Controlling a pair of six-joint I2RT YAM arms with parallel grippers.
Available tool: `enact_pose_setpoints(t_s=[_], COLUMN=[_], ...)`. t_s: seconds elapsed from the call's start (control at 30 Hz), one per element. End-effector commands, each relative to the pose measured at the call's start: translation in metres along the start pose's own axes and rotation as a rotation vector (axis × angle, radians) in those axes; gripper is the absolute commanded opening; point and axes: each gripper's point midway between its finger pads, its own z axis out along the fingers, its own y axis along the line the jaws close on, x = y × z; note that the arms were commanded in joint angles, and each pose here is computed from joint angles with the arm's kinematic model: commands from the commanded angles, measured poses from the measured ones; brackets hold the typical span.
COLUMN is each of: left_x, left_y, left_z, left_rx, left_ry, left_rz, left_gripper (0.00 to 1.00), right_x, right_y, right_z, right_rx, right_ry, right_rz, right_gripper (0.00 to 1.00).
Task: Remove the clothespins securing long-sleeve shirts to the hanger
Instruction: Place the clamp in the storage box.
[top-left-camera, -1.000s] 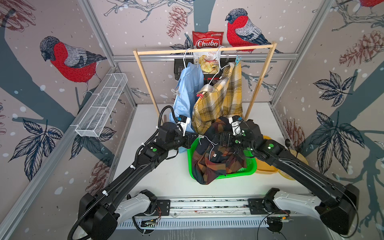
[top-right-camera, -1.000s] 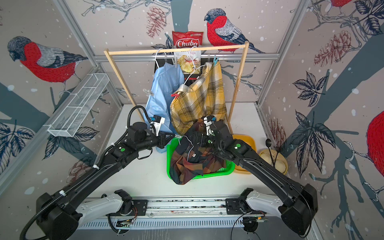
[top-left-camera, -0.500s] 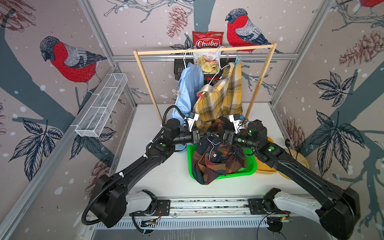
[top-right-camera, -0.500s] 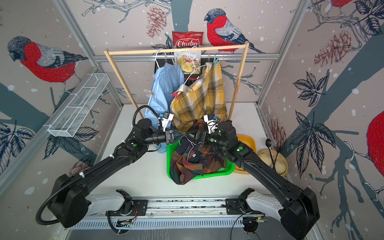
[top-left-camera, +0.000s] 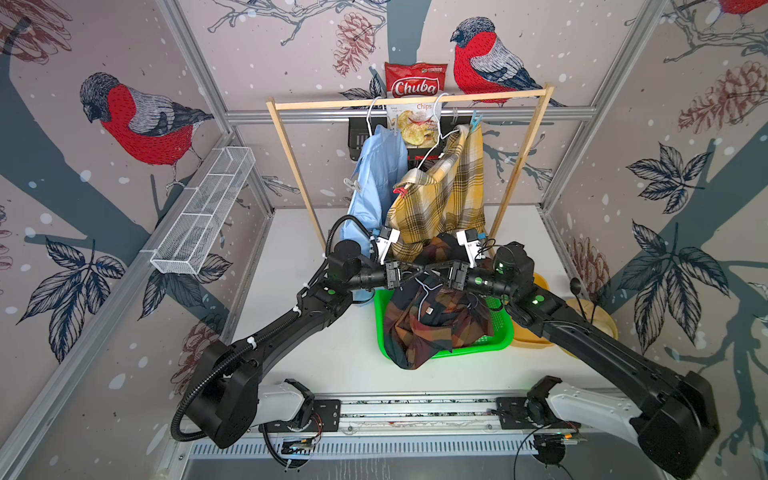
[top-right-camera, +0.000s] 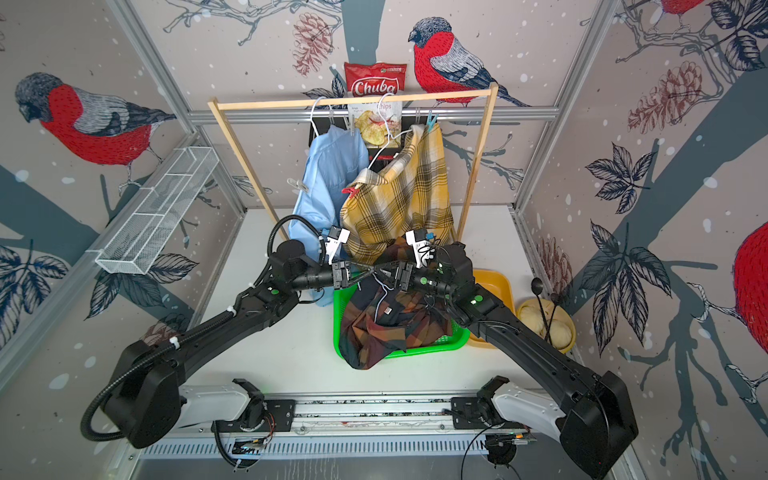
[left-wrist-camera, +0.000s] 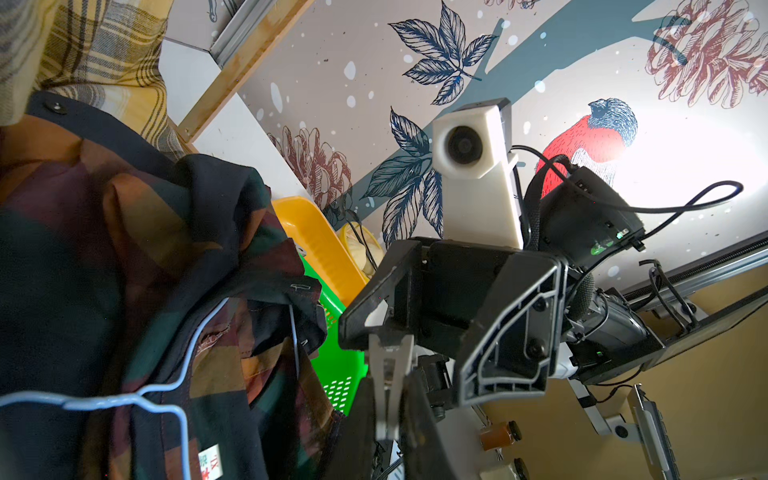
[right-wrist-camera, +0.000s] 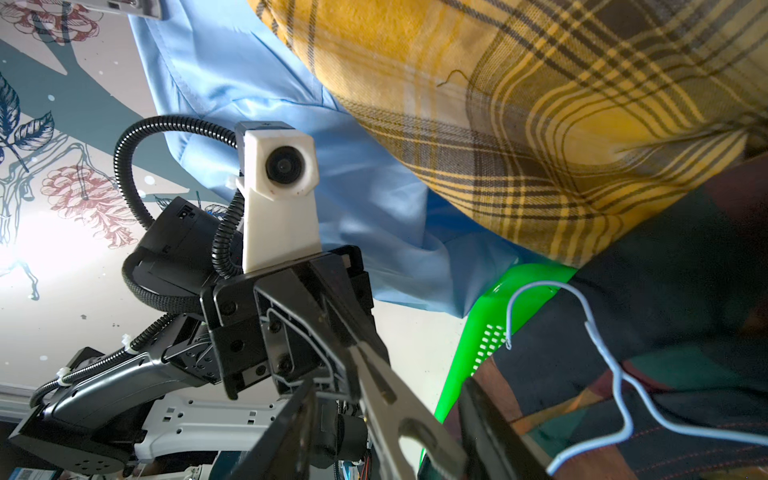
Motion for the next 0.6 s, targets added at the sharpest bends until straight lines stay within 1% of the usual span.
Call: enact_pose_setpoints(t_s=[0.0,0.23,0.43,0.57], left_x=[-0.0034,-0.0045,-0.0040,-0.0033], left_y=[-0.0040,-0.0008,0.0032,0.0041], left_z=[0.0005,0.0005,0.0008,0.0009], left_rx=[0.026,0.018,0.011,0.011], left_ry=[-0.013,-0.018,-0.018,-0.016], left_rz=[0.032,0.027,0.022,0.020], left_gripper=[0.11,0.12,0.11,0.12], right_x=[-0.0053,-0.0004,0.0007,0.0003], right_y=[0.0137,0.0109,0.0140,0.0151], right_z=[-0.0002,0.0003,-0.0001,-0.0004], right_rx=[-0.066,-0.075,-0.096,-0.103], right_ry=[-0.018,-0.010,-0.009,-0.012], right_rz=[-0.018,-0.005,-0.002,-0.004], right_gripper=[0.47,0.41,0.39,0.33])
